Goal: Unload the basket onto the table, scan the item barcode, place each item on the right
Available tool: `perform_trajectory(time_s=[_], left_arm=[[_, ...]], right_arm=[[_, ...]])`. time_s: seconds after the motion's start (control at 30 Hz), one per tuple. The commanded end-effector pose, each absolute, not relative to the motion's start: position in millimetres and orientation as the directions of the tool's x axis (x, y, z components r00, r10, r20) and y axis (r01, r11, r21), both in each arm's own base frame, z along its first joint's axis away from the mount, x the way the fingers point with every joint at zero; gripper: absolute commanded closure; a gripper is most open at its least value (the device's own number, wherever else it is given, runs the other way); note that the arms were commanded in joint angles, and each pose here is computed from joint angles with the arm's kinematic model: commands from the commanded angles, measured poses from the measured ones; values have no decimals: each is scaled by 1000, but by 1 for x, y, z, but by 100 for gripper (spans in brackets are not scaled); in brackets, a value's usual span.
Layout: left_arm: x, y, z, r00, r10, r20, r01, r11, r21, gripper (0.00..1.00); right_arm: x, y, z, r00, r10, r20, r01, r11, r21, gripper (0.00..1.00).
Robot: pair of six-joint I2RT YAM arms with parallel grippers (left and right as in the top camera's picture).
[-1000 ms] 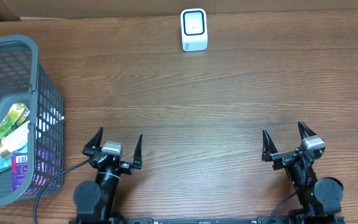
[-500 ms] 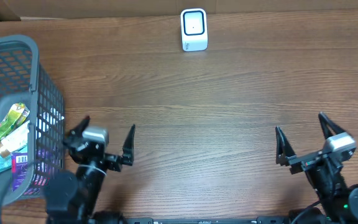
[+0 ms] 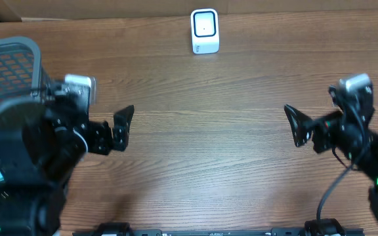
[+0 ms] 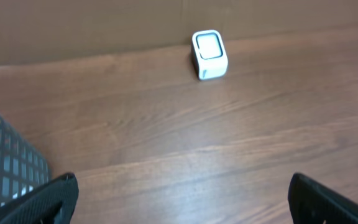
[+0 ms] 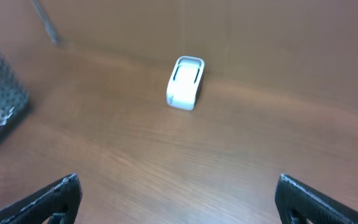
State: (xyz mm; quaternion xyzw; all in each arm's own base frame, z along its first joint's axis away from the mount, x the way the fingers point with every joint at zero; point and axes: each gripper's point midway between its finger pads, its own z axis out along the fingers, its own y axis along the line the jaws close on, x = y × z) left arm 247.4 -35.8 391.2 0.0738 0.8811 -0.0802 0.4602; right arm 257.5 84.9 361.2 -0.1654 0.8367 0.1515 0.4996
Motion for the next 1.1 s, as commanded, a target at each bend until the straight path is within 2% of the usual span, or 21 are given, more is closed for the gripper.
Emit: perform_trajectory(time_s=[0.0, 0.13, 0.43, 0.5, 0.63, 0.77, 0.93, 1.07], left_arm=[[252, -45, 423, -539, 46, -841, 246, 964, -105, 0], [252, -59, 434, -533, 45, -845, 318, 936, -150, 0], [259, -55, 428, -550, 46, -834, 293, 945, -142, 0], [264, -41, 426, -564, -1, -826, 199, 970, -137, 0], [270, 8, 421, -553, -222, -803, -154, 975, -163, 0], [269, 34, 426, -521, -300, -799, -269, 946, -180, 0], [258, 95, 426, -462, -445, -767, -496, 847, -193, 0], [239, 146, 427, -378, -556, -740, -651, 728, -215, 0]], right_arm=[[269, 94, 376, -482, -158, -862, -475, 874, 105, 0], [283, 95, 369, -573, -168, -803, -461, 875, 146, 0], [293, 108, 338, -684, -168, -710, -475, 842, 257, 0], [291, 113, 337, -692, -168, -702, -487, 826, 283, 0], [289, 115, 337, -695, -167, -699, -495, 817, 297, 0], [287, 115, 335, -701, -168, -693, -492, 818, 299, 0], [288, 114, 335, -700, -169, -694, -490, 820, 296, 0], [288, 114, 335, -701, -169, -693, -488, 822, 293, 0]])
